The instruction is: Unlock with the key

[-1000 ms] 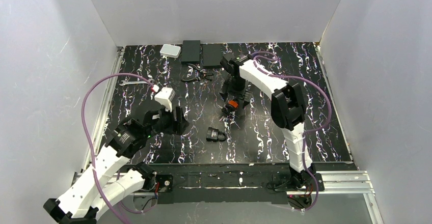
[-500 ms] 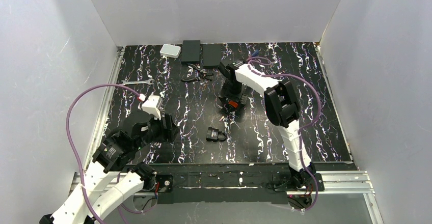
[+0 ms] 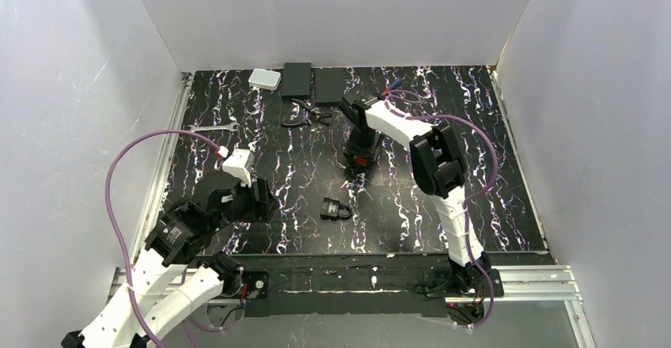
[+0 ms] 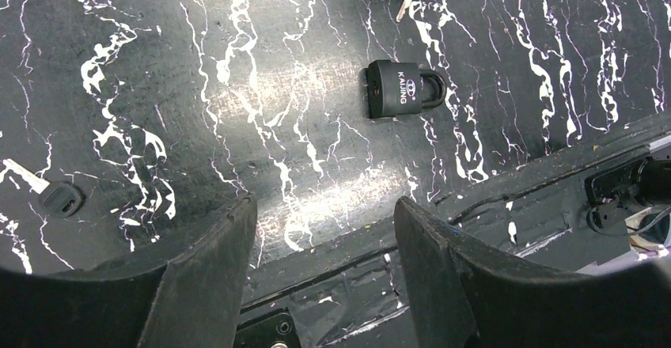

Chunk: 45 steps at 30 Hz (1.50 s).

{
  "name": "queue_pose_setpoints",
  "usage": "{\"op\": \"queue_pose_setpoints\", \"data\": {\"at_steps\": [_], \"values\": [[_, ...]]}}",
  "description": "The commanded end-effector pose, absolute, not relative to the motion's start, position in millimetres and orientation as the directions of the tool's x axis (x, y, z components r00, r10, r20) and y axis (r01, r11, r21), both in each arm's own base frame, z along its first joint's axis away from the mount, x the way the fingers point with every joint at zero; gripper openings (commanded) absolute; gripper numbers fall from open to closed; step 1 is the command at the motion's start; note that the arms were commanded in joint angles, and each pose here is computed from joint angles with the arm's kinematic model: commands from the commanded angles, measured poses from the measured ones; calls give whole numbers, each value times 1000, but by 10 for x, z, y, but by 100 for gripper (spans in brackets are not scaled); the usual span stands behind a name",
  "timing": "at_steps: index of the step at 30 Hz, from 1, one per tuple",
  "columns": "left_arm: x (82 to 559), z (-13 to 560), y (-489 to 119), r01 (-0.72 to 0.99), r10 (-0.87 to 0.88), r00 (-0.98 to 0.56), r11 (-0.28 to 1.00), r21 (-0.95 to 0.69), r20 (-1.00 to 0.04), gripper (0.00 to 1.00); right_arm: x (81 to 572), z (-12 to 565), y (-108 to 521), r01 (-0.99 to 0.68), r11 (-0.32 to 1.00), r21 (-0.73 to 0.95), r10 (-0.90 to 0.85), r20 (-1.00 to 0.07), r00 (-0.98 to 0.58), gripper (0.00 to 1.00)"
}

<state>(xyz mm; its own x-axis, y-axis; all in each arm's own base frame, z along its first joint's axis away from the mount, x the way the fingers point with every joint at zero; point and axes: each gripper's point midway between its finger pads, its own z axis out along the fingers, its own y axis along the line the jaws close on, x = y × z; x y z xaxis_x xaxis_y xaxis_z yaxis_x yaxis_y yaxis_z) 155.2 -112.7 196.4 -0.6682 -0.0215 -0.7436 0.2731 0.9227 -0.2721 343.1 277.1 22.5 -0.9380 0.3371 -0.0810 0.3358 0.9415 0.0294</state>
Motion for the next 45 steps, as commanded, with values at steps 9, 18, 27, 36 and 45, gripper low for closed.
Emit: {"op": "queue_pose_setpoints", "data": {"at_steps": [9,18,27,36,45], "values": [[1759,2547,-1627,453,-78,-561,805,-384,-824,63,3550,1081,2718,285,954,88,298,-214,-930,1],[2085,2973,-2141,580,-190,-469,670,-463,-863,65,3372,2008,2628,119,988,94,149,-451,-880,1],[2346,3173,-2571,613,-272,-505,555,-563,-819,62,3162,2697,2658,122,949,291,254,-474,-843,1],[2575,3125,-2859,563,-283,-584,534,-631,-761,55,3063,2862,2694,261,865,428,411,-306,-859,1],[2689,3147,-3149,526,-342,-624,482,-701,-703,51,3050,2961,2718,290,815,502,457,-248,-854,1]]}}
